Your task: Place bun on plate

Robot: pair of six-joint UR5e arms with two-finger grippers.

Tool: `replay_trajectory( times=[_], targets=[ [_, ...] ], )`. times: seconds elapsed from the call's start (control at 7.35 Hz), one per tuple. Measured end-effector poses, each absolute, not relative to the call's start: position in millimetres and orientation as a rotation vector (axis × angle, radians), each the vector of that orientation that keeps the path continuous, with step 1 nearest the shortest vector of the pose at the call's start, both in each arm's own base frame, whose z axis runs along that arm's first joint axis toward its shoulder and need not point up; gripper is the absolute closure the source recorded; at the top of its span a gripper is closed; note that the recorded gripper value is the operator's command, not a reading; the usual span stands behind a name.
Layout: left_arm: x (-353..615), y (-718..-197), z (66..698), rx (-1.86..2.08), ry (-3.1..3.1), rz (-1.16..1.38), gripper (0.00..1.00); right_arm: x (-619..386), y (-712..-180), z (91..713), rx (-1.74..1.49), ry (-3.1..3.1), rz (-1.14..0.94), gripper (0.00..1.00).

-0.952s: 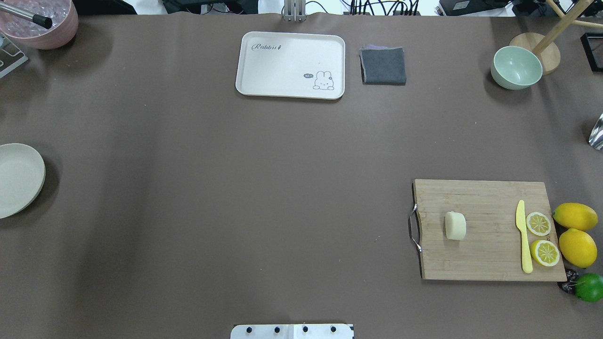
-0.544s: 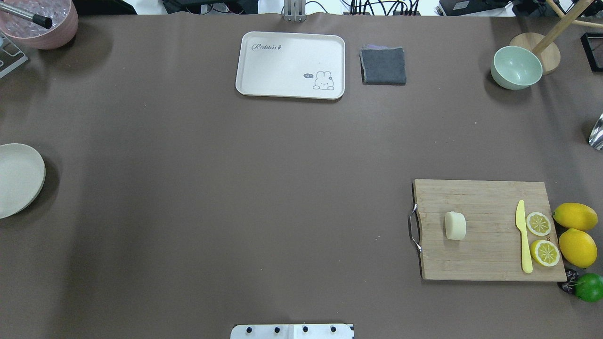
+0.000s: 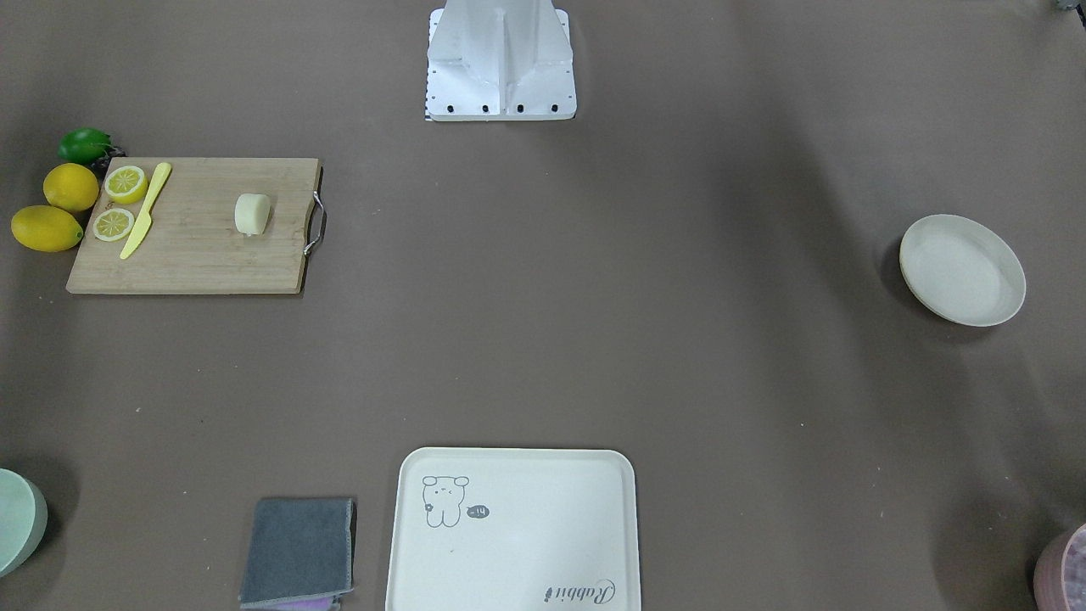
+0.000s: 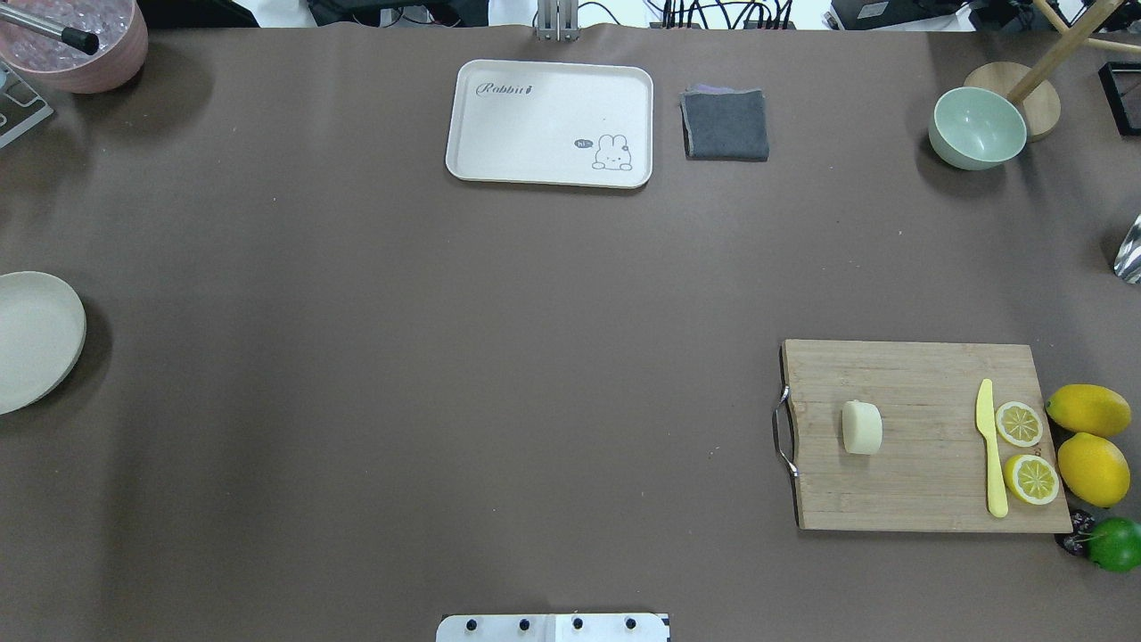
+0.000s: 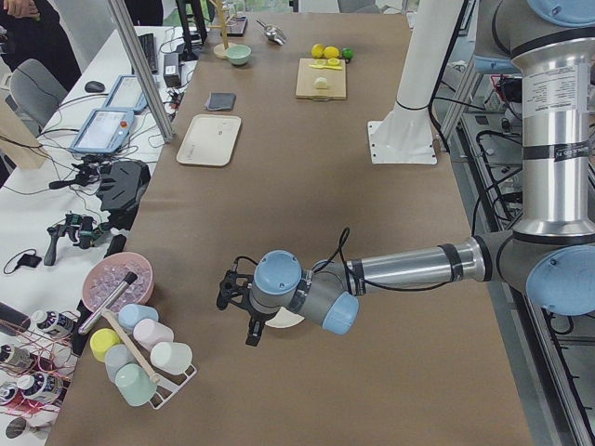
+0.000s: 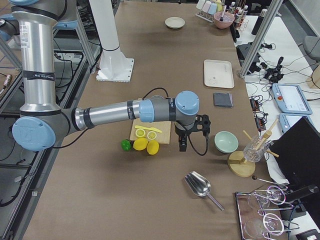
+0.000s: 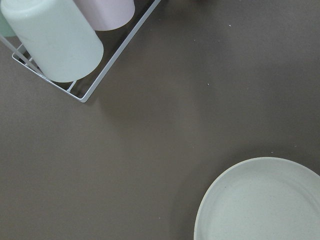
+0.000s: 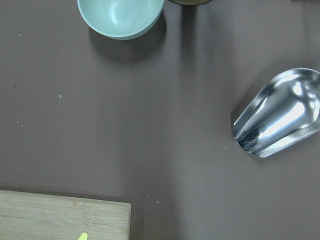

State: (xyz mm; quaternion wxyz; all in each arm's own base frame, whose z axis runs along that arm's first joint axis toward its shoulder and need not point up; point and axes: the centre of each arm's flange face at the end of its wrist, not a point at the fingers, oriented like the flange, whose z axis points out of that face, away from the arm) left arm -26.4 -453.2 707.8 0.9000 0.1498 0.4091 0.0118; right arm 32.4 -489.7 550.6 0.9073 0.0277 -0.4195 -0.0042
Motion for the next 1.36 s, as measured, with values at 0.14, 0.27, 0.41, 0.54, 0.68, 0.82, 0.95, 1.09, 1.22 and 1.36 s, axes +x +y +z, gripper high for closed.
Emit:
replay_trajectory(
  times=[0.14,0.27,0.41,0.54,0.68,0.82,0.95,1.09,1.22,1.36],
  targets=[
    [-10,-448,724,0.307,0.867,0.017,0.02,20,-496,543,0.062,-0.869,-0.011,0.00],
    [9,-440,740,0.302,0.889,0.013,0.02,6,-500,536,0.070,-0.875,-0.001,0.00],
    [25,-432,754,0.298,0.908,0.015,0.02,-8,-503,529,0.077,-0.885,0.020,0.00],
    [36,-426,763,0.292,0.919,0.026,0.03,-21,-504,524,0.081,-0.894,0.035,0.00],
    [46,-423,768,0.282,0.923,0.040,0.03,-30,-505,521,0.080,-0.897,0.039,0.00],
    [55,-422,770,0.273,0.922,0.057,0.19,-37,-506,517,0.080,-0.898,0.040,0.00],
    [64,-422,771,0.268,0.919,0.074,0.38,-41,-507,515,0.080,-0.898,0.040,0.00],
    [71,-422,771,0.264,0.918,0.089,0.66,-43,-508,513,0.080,-0.897,0.040,0.00],
    [77,-422,770,0.261,0.918,0.101,0.87,-45,-508,513,0.081,-0.894,0.039,0.00],
    [81,-421,772,0.258,0.913,0.110,1.00,-45,-508,513,0.082,-0.891,0.037,0.00]
  ],
)
